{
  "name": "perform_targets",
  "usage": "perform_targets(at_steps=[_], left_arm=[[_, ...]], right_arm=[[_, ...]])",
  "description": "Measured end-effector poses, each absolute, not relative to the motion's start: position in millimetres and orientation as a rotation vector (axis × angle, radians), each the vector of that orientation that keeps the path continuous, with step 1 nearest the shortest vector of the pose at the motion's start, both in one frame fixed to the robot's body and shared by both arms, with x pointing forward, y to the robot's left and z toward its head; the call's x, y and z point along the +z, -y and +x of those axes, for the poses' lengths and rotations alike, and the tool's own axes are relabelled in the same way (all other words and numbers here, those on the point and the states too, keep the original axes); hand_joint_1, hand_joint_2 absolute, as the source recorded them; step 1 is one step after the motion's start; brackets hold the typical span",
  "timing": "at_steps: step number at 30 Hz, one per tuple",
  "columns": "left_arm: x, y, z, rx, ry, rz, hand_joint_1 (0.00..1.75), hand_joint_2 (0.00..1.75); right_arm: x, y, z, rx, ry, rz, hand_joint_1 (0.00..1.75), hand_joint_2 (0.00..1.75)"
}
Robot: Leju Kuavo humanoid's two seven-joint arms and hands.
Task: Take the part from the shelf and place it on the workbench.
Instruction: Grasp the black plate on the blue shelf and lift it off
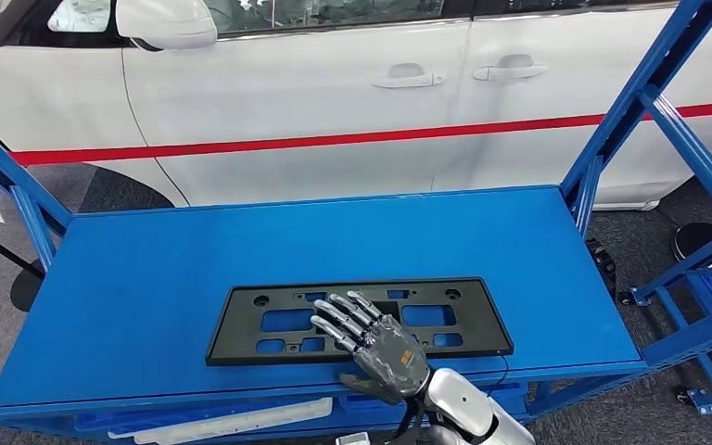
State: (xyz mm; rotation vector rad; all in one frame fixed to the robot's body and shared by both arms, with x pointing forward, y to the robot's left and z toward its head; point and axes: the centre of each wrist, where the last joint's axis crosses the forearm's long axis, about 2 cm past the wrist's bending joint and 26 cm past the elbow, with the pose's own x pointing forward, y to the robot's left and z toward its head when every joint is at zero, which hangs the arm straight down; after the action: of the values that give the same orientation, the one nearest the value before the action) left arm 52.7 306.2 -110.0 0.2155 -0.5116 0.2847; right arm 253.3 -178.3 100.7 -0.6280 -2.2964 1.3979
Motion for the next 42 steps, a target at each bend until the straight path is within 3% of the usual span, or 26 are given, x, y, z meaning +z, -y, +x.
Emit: perform_targets(at_steps=[20, 37, 38, 41, 42], left_arm=[[-110, -304, 52, 0.266, 0.522, 0.214, 0.00, 0.00], [-110, -303, 51, 0.280, 0.534, 0.216, 0.00, 0.00], [-110, -303, 51, 0.282, 0.535, 0.217, 0.00, 0.00], [-110, -303, 50, 0.283, 0.536, 0.217, 0.00, 0.00], [-110, -303, 50, 0.282, 0.537, 0.216, 0.00, 0.00]], right_arm=[[96, 156, 275, 1.652, 2.239, -0.973, 0.00, 1.75], [90, 161, 318, 1.679, 2.043, -1.207, 0.00, 1.75], [90, 164, 323, 1.666, 2.006, -1.240, 0.34, 1.75], [89, 178, 337, 1.627, 1.900, -1.307, 1.58, 1.75], [88, 183, 340, 1.616, 1.868, -1.317, 1.66, 1.75]])
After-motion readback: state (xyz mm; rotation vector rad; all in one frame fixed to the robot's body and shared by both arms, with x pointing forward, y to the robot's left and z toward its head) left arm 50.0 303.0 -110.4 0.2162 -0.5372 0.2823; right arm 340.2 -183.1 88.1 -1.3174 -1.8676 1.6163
